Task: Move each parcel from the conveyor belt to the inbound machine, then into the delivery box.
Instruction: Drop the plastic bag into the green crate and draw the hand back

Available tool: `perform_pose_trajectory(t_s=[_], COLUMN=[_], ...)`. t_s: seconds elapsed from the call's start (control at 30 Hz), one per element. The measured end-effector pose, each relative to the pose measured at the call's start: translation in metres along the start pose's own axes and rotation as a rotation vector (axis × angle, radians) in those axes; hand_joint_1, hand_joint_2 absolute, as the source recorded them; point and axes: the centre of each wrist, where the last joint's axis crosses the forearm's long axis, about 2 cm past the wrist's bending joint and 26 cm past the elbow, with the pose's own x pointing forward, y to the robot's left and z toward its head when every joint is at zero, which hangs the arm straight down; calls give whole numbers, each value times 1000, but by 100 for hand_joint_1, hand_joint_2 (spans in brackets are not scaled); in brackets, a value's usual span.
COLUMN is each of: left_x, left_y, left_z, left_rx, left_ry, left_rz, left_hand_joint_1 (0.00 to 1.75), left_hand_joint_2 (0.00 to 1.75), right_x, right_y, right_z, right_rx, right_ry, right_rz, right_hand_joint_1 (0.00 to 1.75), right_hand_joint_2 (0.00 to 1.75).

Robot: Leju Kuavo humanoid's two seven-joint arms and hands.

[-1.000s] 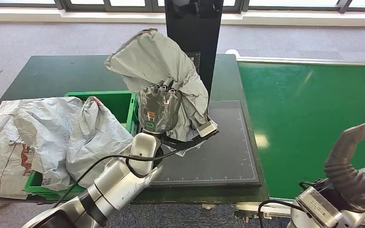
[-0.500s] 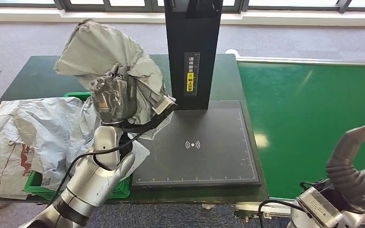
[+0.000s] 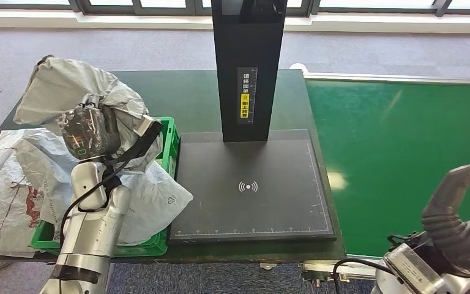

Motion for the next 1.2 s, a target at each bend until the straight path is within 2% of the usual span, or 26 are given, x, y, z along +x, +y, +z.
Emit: perform_pose_trajectory(t_s=[0.1,0.2,0.5,0.63,0.9,1.03,1.2], left_x=[-18,-28,-37,-37,-48,-57,-65], left_y=[-3,-4,-8,-8,-1,4,20], left_z=[3,6,13,14,18,22,18], left_rx=[-14,-25,-46,-49,-16,12,129], left_ry=[72,126,196,203,191,186,176], left_rz=[-18,-26,-32,-31,8,31,124], left_hand_joint_1=[175,175,175,0,0,0,0], left_hand_joint_2=[175,175,175,175,175,0,0], right_x=[0,0,0,0,1,1,0], right_y=[0,-1,-1,-1,-1,-1,-1], right_z=[-1,-1,-1,-1,-1,-1,0], right_rx=[-2,-4,-4,-4,-1,-1,1], right_ry=[-1,-2,-3,-3,-5,-4,-2], right_rz=[0,0,0,0,3,3,4], right_hand_joint_1=[0,0,0,0,0,0,0], right_hand_joint_2=[175,175,175,175,175,175,175])
